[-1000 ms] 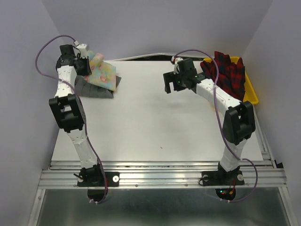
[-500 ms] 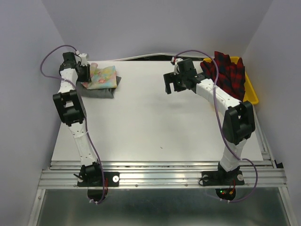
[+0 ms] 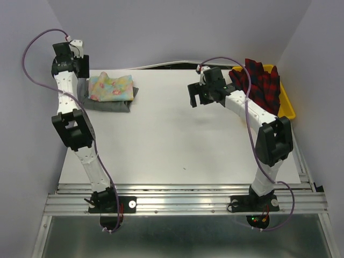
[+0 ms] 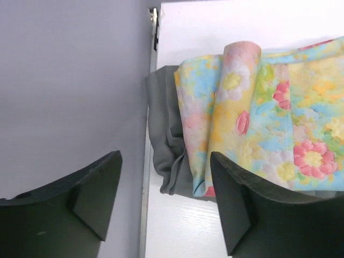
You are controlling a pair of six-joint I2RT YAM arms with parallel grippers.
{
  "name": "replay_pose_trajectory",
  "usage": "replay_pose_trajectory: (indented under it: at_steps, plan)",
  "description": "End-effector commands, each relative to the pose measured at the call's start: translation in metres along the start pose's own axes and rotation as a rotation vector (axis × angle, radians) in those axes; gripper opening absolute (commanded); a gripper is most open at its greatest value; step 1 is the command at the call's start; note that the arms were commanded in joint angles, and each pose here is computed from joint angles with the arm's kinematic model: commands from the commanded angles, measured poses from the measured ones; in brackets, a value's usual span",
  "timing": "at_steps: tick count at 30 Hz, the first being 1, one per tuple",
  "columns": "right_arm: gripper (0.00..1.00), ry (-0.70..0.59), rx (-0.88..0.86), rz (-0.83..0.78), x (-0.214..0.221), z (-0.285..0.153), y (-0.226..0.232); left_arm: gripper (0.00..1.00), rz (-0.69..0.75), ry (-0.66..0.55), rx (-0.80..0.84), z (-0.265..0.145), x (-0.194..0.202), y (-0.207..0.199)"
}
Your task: Fold and stack the skirts
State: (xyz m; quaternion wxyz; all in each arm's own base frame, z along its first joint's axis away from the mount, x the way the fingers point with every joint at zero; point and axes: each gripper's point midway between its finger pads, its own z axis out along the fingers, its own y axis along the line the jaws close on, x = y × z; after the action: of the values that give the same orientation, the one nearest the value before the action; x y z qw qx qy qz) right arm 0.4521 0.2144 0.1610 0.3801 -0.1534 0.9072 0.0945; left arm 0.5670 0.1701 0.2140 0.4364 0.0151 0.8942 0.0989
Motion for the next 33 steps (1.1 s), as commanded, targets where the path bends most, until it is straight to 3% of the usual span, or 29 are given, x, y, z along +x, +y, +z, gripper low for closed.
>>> replay_pose_trajectory:
  at_steps: [1, 4, 11, 15, 23, 27, 28, 30, 33]
  plan:
    - [1.0, -0.059, 0.014, -0.024, -0.013, -0.028, -0.003, 0.66, 0.041, -0.133, 0.054, -0.046, -0.044, -0.002]
    - [1.0, -0.042, 0.014, -0.023, -0.004, -0.028, -0.007, 0.51, 0.052, -0.126, 0.195, -0.039, -0.031, -0.033]
    - [1.0, 0.017, -0.006, -0.025, 0.019, -0.017, -0.005, 0.48, 0.015, -0.073, 0.314, 0.002, -0.003, -0.074]
    - [1.0, 0.039, 0.001, -0.029, 0.027, -0.012, -0.006, 0.46, -0.041, -0.025, 0.301, 0.032, 0.014, -0.074]
    - [1.0, 0.074, 0.014, -0.028, 0.034, -0.017, -0.018, 0.43, -0.196, 0.099, 0.132, 0.069, 0.071, -0.03]
    - [1.0, 0.07, 0.022, 0.01, 0.033, -0.03, -0.037, 0.59, -0.166, 0.086, 0.14, 0.055, 0.071, -0.026]
    - [1.0, 0.059, 0.025, 0.014, 0.031, -0.036, -0.041, 0.7, -0.154, 0.05, 0.168, 0.05, 0.063, -0.03]
    - [1.0, 0.043, 0.035, 0.03, 0.029, -0.046, -0.052, 0.83, -0.123, -0.01, 0.206, 0.026, 0.044, -0.036]
    - [1.0, 0.018, 0.045, 0.056, 0.024, -0.058, -0.065, 0.97, -0.071, -0.092, 0.22, -0.014, 0.013, -0.038]
